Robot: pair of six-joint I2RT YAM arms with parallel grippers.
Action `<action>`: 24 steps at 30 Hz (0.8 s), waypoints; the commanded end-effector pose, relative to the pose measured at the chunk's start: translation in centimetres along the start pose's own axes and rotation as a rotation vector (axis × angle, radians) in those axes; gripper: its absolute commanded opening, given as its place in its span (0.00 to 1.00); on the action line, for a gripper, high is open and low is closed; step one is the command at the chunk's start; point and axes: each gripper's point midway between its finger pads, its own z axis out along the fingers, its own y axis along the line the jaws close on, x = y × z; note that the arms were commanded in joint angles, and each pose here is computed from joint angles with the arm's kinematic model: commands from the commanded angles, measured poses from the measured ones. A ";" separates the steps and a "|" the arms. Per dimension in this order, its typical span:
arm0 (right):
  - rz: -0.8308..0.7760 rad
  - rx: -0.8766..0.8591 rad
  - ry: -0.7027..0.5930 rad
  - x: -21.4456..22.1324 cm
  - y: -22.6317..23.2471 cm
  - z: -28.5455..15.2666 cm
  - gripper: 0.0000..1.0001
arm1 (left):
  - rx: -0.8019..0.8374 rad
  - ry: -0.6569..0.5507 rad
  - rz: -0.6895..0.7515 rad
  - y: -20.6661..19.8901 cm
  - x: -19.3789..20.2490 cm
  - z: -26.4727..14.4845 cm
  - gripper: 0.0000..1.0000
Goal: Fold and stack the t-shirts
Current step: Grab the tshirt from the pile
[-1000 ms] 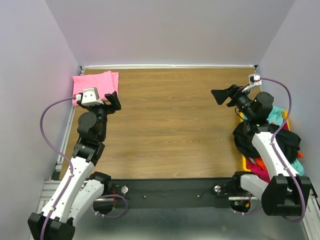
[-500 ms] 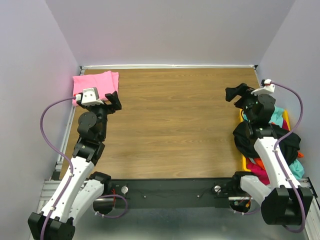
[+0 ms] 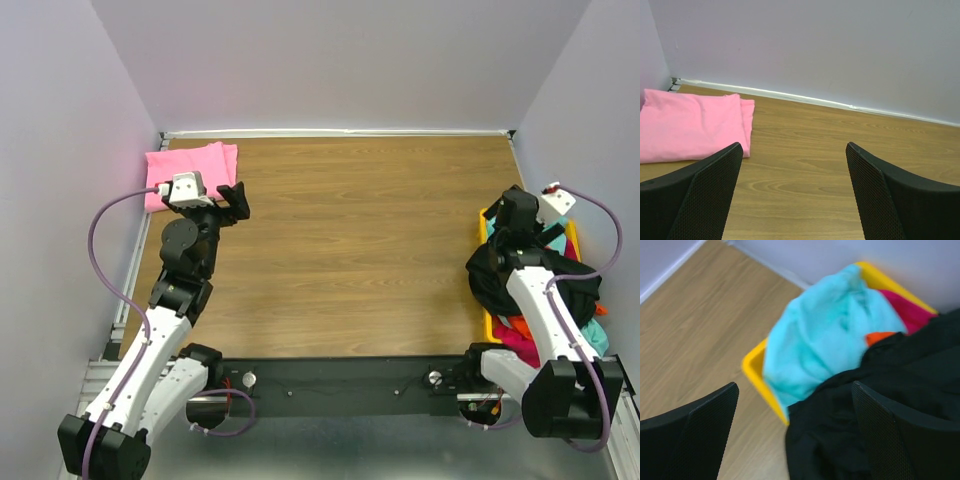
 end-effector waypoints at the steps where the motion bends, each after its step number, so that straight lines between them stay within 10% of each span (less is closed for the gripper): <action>1: -0.012 0.257 -0.048 -0.3 -5.8 0.2 1.00 | 0.073 -0.007 -0.031 -1.6 -0.2 0.1 0.92; 20: 0.089 0.593 0.127 6.2 -16.2 1.0 1.00 | 0.183 -0.029 -0.095 -3.7 -0.8 -0.3 0.92; 23: 0.108 0.579 0.134 6.4 -16.0 1.1 0.79 | 0.178 -0.032 -0.094 -3.5 -0.9 -0.4 0.92; 24: 0.110 0.576 0.131 6.4 -15.9 1.0 0.58 | 0.170 -0.038 -0.092 -3.3 -1.1 -0.5 0.92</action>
